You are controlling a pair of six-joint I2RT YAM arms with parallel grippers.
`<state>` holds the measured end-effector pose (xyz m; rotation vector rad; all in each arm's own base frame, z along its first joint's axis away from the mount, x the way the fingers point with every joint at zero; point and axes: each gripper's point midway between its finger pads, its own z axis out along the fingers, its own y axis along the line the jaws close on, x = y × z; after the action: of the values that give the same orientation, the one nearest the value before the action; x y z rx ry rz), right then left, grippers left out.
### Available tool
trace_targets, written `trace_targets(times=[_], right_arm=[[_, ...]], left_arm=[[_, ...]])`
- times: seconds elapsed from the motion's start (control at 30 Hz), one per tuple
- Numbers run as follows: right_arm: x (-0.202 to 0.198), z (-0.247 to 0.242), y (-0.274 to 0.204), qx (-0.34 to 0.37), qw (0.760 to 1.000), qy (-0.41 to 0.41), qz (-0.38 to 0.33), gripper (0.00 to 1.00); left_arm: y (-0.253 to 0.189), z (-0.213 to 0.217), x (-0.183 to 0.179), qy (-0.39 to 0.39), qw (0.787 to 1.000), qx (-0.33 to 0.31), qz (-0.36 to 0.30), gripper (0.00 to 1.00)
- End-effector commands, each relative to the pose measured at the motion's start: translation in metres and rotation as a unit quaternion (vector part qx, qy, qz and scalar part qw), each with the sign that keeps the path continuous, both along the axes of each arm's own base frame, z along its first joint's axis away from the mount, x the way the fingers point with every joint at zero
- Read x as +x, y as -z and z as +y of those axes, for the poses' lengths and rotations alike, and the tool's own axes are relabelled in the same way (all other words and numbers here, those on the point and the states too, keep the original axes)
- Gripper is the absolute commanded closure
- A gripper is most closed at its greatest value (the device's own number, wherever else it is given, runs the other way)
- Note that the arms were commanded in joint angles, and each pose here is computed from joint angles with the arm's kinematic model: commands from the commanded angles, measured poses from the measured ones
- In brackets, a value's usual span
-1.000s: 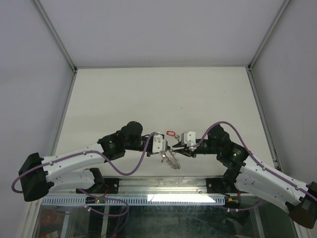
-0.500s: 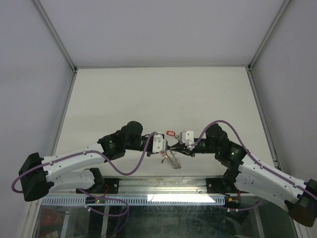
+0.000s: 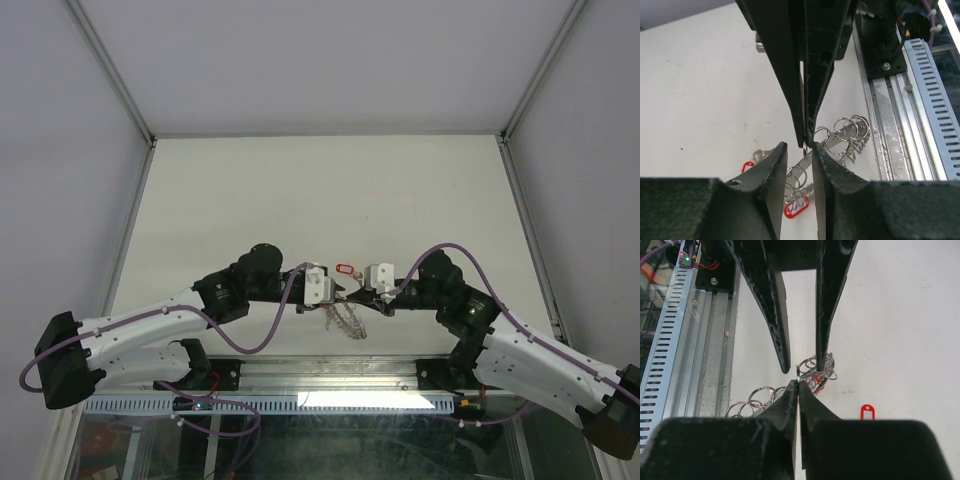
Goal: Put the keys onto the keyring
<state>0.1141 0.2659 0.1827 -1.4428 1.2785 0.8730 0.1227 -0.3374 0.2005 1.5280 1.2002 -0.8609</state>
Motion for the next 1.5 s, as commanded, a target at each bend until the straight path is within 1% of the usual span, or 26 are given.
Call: trace_targets(times=[0.0, 0.07, 0.17, 0.23, 0.33, 0.5, 0.73, 0.87, 1.0, 1.23, 1.47], right_arm=[[0.008, 0.006, -0.026, 0.051, 0.999, 0.015, -0.006, 1.00], [0.010, 0.006, -0.022, 0.056, 0.998, 0.013, 0.025, 1.00], [0.011, 0.007, -0.026, 0.078, 0.994, 0.007, 0.070, 1.00], [0.019, 0.006, -0.028, 0.091, 0.993, 0.014, 0.067, 1.00], [0.015, 0.007, -0.035, 0.123, 0.986, 0.007, 0.114, 1.00], [0.014, 0.006, -0.050, 0.189, 0.972, 0.008, 0.137, 1.00], [0.010, -0.001, -0.071, 0.271, 0.956, 0.007, 0.110, 1.00], [0.005, -0.007, -0.085, 0.315, 0.946, -0.003, 0.079, 1.00], [0.002, -0.012, -0.095, 0.339, 0.940, -0.007, 0.039, 1.00], [0.001, -0.016, -0.099, 0.345, 0.939, -0.008, -0.011, 1.00], [-0.009, -0.014, -0.100, 0.335, 0.941, -0.038, -0.022, 1.00]], left_arm=[[-0.063, 0.003, 0.004, -0.032, 0.994, -0.105, -0.028, 0.72], [-0.066, 0.009, 0.007, -0.055, 0.991, -0.116, -0.025, 0.71], [-0.057, 0.017, 0.011, -0.080, 0.990, -0.114, -0.012, 0.71], [-0.050, 0.021, 0.013, -0.096, 0.989, -0.110, 0.001, 0.71], [-0.039, 0.026, 0.015, -0.119, 0.987, -0.109, 0.022, 0.72], [-0.026, 0.031, 0.020, -0.151, 0.981, -0.114, 0.051, 0.73], [-0.028, 0.030, 0.023, -0.158, 0.977, -0.132, 0.053, 0.73], [-0.037, 0.029, 0.024, -0.158, 0.975, -0.147, 0.046, 0.73], [-0.047, 0.026, 0.023, -0.150, 0.974, -0.164, 0.042, 0.73], [-0.065, 0.017, 0.014, -0.112, 0.974, -0.193, 0.036, 0.73], [-0.073, 0.009, 0.014, -0.097, 0.975, -0.200, 0.029, 0.73]])
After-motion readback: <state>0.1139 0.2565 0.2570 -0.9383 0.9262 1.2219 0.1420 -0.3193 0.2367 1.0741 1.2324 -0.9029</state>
